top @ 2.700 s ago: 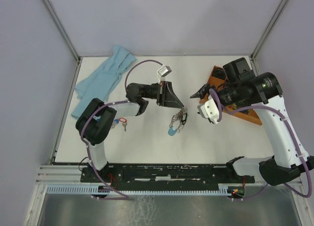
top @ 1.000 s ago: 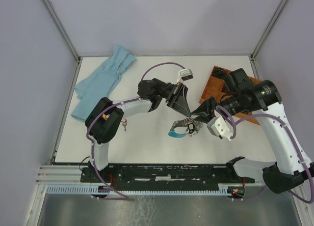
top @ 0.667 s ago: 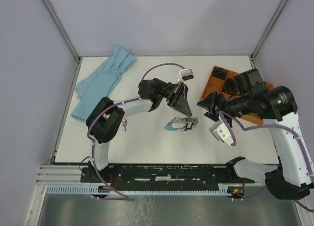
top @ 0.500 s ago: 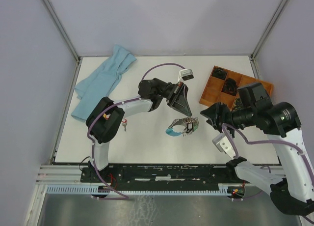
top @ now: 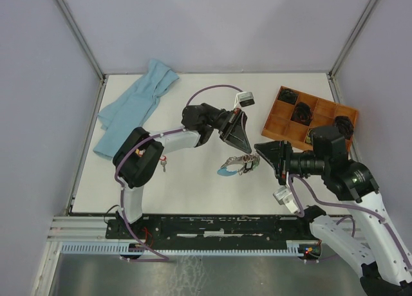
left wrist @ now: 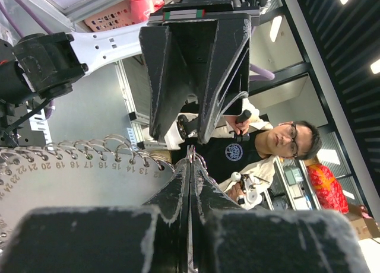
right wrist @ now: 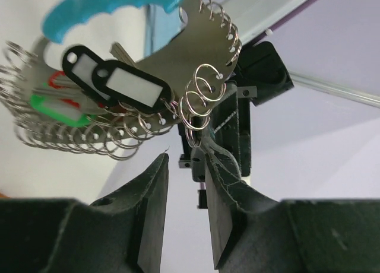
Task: Remove the keys from the keyring
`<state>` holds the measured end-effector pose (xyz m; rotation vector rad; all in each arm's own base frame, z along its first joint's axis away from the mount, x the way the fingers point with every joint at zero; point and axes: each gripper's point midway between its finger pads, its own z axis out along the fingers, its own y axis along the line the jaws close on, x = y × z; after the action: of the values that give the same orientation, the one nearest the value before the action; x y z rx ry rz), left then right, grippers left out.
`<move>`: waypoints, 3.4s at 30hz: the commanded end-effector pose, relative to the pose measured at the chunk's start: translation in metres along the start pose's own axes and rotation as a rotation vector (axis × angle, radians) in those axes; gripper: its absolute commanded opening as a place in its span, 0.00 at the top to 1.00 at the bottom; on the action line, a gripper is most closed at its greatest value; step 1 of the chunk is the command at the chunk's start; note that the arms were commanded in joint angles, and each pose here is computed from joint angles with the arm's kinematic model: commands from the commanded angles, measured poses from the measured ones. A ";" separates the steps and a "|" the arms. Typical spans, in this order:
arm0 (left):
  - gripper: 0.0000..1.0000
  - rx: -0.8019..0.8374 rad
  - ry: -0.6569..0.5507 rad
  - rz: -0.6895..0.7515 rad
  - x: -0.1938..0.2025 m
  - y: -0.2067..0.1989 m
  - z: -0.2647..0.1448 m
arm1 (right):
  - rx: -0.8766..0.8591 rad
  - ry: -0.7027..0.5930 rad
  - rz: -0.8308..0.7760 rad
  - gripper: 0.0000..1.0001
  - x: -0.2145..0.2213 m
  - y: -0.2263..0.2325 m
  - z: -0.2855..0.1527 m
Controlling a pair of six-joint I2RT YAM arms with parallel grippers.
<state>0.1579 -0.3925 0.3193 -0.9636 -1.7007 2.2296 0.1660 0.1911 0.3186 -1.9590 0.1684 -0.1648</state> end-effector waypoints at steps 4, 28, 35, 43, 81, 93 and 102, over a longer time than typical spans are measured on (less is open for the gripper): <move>0.97 0.067 0.009 0.218 0.013 -0.039 0.006 | 0.177 0.055 -0.244 0.65 0.009 -0.036 0.000; 0.97 0.070 0.023 0.202 0.012 -0.037 0.010 | 0.175 -0.014 -0.338 0.78 -0.017 -0.008 0.008; 0.97 0.073 0.028 0.188 0.011 -0.034 0.012 | 0.180 -0.016 -0.363 0.81 -0.019 -0.009 0.007; 0.97 0.074 0.027 0.181 0.010 -0.034 0.013 | 0.171 -0.029 -0.387 0.86 -0.024 -0.006 0.008; 0.37 -0.693 -0.827 1.058 -0.005 -0.010 -0.130 | -0.683 0.297 0.874 0.99 0.025 0.090 -0.045; 0.38 -0.675 -0.825 1.217 0.024 -0.007 -0.104 | -0.624 0.327 1.513 0.99 0.028 0.055 -0.007; 0.42 -0.669 -0.785 1.240 0.026 0.015 -0.097 | -0.377 0.238 1.595 0.99 0.044 0.046 0.036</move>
<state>0.1982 -0.3060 0.2673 -1.5785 -2.9022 2.9755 0.2026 0.1735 0.2496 -1.7576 1.9940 0.6763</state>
